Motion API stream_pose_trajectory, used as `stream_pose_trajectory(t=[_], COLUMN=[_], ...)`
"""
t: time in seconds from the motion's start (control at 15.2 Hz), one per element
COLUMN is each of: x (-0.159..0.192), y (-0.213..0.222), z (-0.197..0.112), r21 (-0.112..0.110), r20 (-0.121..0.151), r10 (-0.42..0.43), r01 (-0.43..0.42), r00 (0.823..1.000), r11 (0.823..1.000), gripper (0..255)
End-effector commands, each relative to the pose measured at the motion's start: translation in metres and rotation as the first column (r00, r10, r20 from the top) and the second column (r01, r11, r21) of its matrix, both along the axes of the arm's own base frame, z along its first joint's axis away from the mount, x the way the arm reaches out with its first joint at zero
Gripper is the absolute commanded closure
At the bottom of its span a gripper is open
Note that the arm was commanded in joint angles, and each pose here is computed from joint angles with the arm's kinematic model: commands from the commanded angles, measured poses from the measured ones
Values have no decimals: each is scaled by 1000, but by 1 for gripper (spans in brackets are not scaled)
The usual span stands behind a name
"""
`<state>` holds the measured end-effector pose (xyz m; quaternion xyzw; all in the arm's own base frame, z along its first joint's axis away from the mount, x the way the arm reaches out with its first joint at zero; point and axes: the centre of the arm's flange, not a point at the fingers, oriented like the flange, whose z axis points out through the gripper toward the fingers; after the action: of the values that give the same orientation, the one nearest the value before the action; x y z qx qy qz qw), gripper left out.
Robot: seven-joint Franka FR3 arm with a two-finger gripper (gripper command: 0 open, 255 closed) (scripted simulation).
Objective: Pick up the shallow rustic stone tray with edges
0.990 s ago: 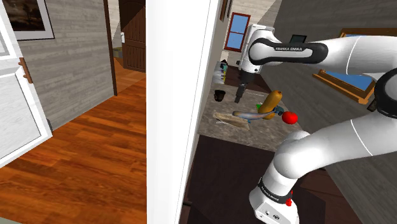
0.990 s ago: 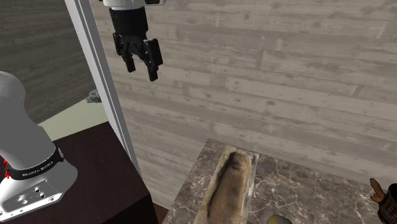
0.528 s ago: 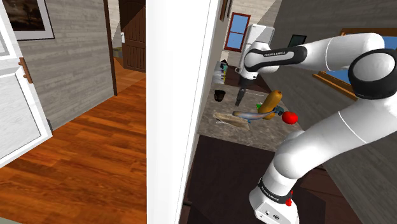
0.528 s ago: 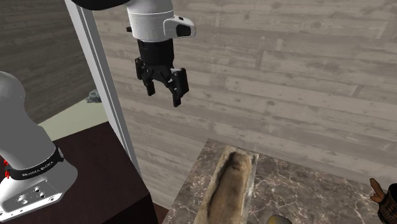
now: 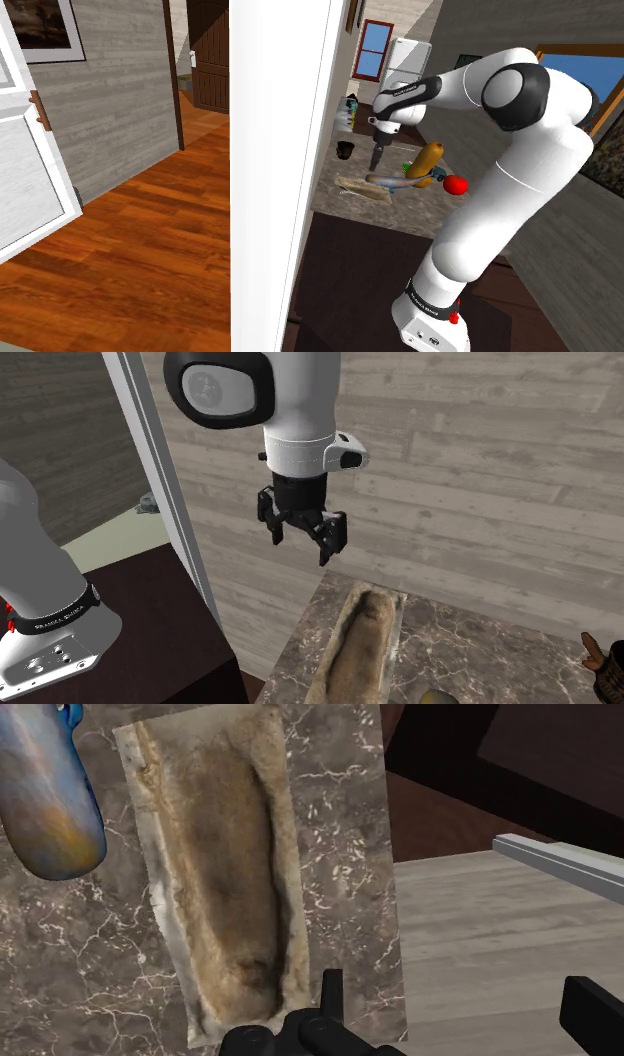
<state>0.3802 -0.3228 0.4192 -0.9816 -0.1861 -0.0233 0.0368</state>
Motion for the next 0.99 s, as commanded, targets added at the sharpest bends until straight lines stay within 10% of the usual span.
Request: stream_pose_trajectory(t=[0.0, 0.92], x=[5, 69], y=[-23, -163], z=[-16, -130], r21=[6, 57], r20=[0, 1], r10=[18, 121], r01=[-18, -121], r00=[1000, 993], r11=[1000, 991], gripper=[0, 0])
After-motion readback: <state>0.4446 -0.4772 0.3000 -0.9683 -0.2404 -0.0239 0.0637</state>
